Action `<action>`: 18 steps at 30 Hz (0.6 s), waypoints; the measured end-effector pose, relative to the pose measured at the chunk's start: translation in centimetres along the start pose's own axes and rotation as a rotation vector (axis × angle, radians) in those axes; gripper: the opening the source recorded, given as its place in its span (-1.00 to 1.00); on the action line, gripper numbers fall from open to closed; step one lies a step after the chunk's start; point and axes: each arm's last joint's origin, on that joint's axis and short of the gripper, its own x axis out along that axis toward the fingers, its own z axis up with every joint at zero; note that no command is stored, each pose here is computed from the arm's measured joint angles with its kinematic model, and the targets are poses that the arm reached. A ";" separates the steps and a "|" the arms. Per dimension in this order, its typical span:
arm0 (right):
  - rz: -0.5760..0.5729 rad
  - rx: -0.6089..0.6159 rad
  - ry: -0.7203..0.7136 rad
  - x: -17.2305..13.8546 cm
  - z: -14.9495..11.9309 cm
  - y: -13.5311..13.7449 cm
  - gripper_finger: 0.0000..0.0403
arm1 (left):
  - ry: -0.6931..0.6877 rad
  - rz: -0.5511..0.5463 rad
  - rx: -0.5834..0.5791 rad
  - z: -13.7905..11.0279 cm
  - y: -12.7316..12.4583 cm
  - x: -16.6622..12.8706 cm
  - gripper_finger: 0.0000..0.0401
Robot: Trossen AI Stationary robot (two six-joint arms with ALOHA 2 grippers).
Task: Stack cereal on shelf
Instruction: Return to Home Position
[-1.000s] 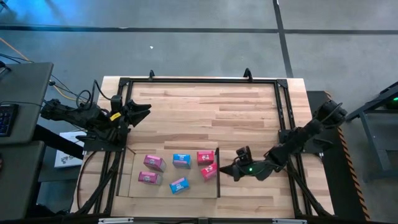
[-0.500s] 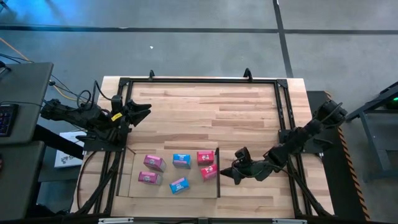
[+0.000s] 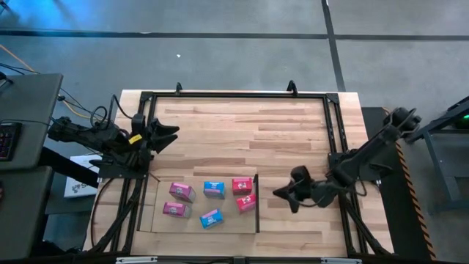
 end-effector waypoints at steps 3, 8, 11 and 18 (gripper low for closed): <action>0.005 -0.079 -0.094 -0.5 1.0 0.3 -1.00 | -0.009 -0.005 0.054 0.2 0.0 -0.2 0.14; 0.002 -0.178 -0.147 -0.9 2.6 0.2 -1.00 | -0.041 -0.023 0.117 0.9 0.2 -1.1 0.12; -0.001 -0.198 -0.172 -1.0 3.4 0.1 -1.00 | -0.051 -0.040 0.135 1.3 0.5 -2.0 0.06; 0.011 -0.262 -0.260 -0.9 5.0 0.4 -1.00 | -0.056 -0.042 0.184 1.9 1.4 -3.8 -0.31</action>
